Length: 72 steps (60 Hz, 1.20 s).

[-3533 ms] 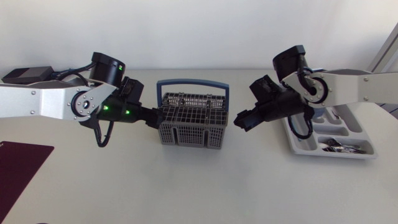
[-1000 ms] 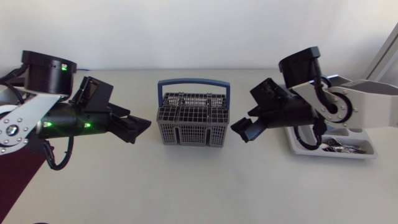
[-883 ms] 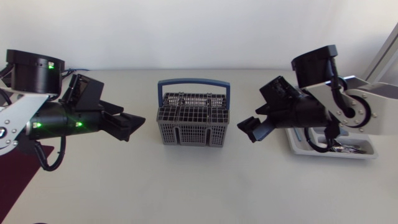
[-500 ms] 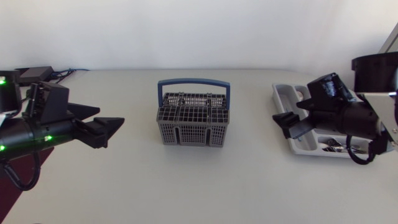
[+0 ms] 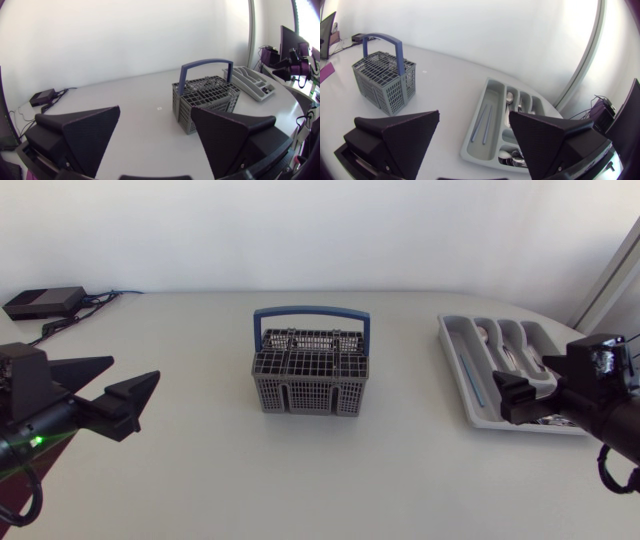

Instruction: Transfer all utensils from the basket to the drawer tray.

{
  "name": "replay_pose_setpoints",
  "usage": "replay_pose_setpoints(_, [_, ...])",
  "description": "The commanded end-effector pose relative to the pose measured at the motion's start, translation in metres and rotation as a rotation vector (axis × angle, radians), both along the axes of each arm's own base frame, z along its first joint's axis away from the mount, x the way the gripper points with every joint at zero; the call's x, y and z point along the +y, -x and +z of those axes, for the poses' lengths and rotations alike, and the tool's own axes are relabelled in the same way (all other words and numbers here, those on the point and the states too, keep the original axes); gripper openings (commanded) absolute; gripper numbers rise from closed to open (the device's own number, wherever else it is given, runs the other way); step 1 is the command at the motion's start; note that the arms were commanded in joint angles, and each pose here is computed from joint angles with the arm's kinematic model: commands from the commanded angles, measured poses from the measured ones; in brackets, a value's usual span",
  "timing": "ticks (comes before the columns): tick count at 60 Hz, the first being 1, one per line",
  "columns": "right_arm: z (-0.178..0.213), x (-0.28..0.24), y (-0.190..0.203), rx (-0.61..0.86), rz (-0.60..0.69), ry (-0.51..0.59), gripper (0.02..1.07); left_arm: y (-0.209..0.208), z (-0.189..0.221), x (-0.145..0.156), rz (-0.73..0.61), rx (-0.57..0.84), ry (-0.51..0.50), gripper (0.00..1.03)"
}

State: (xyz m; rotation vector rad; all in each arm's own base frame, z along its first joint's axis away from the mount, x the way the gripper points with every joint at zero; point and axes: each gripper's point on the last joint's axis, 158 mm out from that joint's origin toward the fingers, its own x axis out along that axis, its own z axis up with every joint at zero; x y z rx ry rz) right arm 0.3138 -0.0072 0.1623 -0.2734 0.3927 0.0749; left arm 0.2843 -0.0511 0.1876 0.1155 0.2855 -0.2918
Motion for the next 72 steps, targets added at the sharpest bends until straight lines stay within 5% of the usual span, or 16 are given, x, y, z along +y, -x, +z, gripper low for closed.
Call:
replay_pose_setpoints(1, [-0.005,-0.009,0.008,-0.017,-0.04,0.008,1.02,0.005,-0.01,0.006,0.024,-0.016,-0.005,0.99])
replay_pose_setpoints(17, [-0.011,-0.024,0.029,-0.103,-0.106,0.033,1.02,0.015,-0.022,0.018,0.099,-0.062,0.02,0.98])
replay_pose_setpoints(72, [-0.013,0.004,0.058,-0.324,-0.095,-0.248,1.02,0.029,-0.056,0.048,0.283,-0.188,0.104,0.96])
